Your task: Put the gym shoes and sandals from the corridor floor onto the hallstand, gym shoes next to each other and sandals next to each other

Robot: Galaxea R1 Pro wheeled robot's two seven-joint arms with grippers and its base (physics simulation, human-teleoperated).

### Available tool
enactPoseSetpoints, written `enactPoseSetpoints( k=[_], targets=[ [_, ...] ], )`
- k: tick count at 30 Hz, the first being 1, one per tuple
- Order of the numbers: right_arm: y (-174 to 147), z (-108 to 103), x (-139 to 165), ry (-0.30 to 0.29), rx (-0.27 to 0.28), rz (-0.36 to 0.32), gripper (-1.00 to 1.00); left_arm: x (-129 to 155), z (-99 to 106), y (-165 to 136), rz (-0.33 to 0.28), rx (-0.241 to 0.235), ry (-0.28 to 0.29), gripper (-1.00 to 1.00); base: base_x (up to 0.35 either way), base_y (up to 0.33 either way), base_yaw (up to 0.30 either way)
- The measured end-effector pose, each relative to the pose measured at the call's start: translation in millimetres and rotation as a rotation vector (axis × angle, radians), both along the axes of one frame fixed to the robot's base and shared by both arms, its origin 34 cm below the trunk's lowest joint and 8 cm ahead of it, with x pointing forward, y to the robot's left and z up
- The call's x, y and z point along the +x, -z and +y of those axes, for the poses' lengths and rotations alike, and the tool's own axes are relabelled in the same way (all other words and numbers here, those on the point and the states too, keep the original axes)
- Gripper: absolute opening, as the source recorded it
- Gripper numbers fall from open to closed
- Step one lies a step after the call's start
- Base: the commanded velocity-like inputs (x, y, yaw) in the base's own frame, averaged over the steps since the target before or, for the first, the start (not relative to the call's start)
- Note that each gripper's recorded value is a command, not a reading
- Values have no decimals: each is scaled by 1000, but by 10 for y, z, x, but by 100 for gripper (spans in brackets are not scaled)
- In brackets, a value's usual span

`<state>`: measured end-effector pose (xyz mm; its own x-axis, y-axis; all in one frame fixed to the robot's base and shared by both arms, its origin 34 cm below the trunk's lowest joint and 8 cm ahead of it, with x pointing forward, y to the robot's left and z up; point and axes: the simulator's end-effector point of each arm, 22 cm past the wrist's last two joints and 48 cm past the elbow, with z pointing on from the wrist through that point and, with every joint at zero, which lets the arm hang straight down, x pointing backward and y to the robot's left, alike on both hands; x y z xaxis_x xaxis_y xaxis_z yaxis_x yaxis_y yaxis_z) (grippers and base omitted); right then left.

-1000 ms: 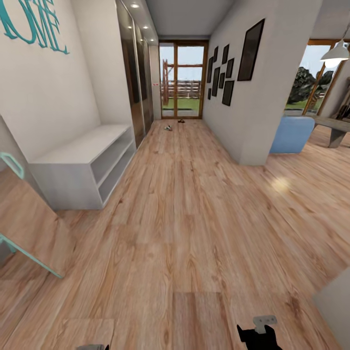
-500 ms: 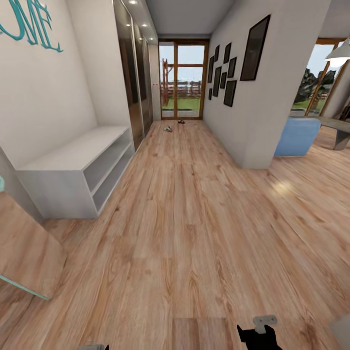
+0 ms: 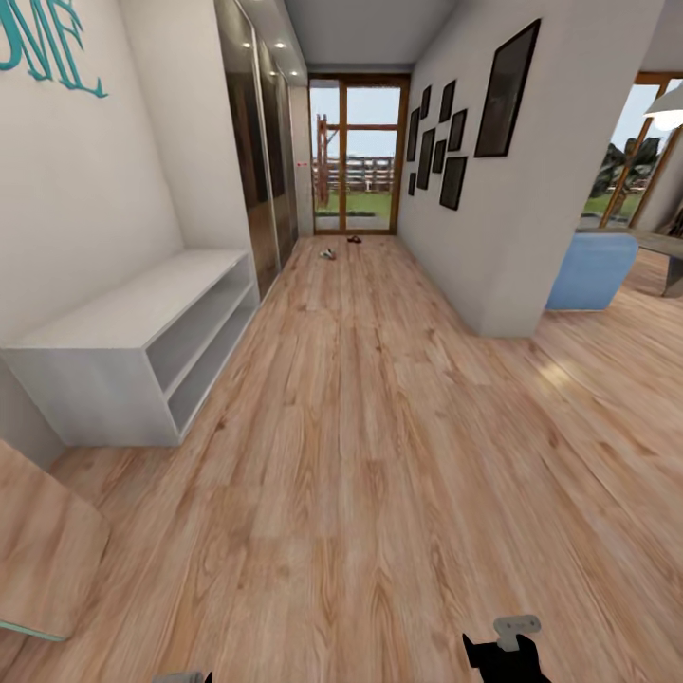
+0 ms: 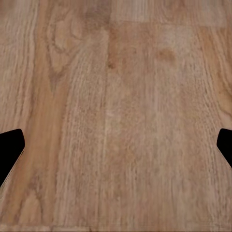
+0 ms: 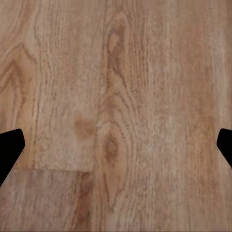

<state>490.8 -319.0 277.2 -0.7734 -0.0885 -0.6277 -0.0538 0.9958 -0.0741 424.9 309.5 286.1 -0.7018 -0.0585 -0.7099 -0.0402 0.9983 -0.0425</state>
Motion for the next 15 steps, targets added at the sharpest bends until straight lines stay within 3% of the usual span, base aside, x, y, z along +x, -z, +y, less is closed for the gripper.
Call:
enactPoseSetpoints(
  k=[15],
  targets=[
    [-31, -43, 33, 22, -2, -21, 100, -5, 6, 3, 1, 1, 0, 100, 338, 0, 0]
  ],
)
